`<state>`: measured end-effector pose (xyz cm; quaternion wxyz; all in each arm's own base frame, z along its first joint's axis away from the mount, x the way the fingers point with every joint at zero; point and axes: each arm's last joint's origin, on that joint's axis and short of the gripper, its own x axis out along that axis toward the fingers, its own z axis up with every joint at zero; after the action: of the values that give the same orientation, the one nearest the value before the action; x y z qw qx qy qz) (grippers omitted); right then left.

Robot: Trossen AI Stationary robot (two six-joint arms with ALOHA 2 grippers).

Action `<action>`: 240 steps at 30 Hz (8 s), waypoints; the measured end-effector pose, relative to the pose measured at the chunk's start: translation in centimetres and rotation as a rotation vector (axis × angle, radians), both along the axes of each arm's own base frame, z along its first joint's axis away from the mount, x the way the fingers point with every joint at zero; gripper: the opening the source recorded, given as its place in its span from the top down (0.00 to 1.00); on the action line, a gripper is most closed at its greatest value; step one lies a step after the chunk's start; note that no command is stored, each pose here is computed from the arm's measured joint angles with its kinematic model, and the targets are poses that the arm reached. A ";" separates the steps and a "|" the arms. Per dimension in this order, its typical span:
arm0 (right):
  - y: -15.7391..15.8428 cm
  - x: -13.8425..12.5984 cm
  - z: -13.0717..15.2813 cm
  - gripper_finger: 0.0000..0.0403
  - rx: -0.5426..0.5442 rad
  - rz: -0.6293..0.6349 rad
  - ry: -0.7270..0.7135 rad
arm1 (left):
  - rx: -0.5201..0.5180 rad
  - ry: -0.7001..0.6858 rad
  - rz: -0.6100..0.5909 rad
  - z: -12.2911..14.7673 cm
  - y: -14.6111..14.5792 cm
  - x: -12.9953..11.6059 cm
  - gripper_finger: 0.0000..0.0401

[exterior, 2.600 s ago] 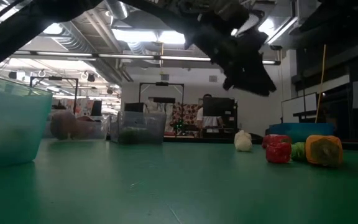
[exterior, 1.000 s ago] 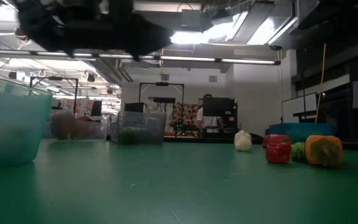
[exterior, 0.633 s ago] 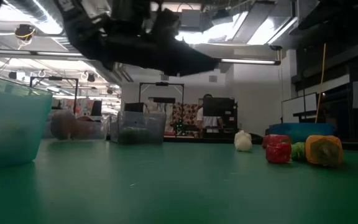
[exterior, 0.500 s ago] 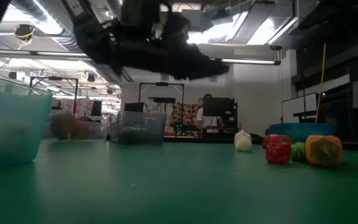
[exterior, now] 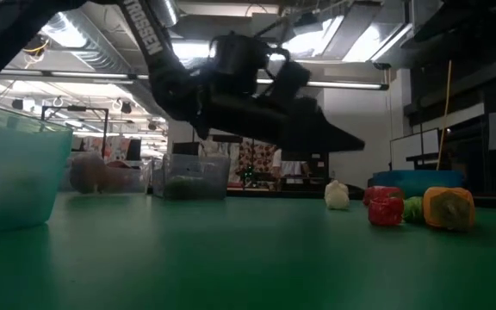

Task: Sort produce into baskets
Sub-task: Put the garlic into the green bin

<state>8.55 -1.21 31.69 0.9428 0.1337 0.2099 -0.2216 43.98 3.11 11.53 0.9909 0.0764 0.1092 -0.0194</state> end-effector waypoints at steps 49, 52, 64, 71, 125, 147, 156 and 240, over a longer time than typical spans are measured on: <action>0.0 -0.1 -0.2 0.13 0.001 0.001 0.021 | -0.226 0.223 0.165 -4.6 1.8 1.3 0.69; 0.0 -0.1 -0.2 0.13 0.001 0.001 0.021 | -0.233 0.217 0.157 -3.8 1.7 1.2 0.70; 0.0 -0.1 -0.2 0.13 0.006 0.008 0.022 | -0.305 0.317 -0.092 7.8 -0.2 -1.8 0.68; 0.1 -0.1 -0.2 0.13 0.014 0.024 0.023 | -0.327 0.558 -0.231 14.9 -3.9 -8.6 0.67; 0.1 -0.1 -0.2 0.13 0.010 0.027 0.022 | 0.058 0.256 0.286 12.8 -4.3 -9.1 0.36; 0.1 -0.1 -0.2 0.13 0.008 0.027 0.023 | -0.058 0.054 0.120 5.2 6.7 0.4 0.23; 0.1 -0.1 -0.2 0.13 0.008 0.027 0.023 | 0.011 0.123 0.226 4.1 7.6 3.2 0.19; 0.1 -0.3 -0.6 0.13 0.019 0.021 0.073 | -0.200 0.283 0.173 5.6 3.6 2.6 0.57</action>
<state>8.20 -1.13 31.06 0.9356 0.1323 0.2476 -0.2143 46.53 6.75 17.17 0.9663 -0.0356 0.2510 0.0445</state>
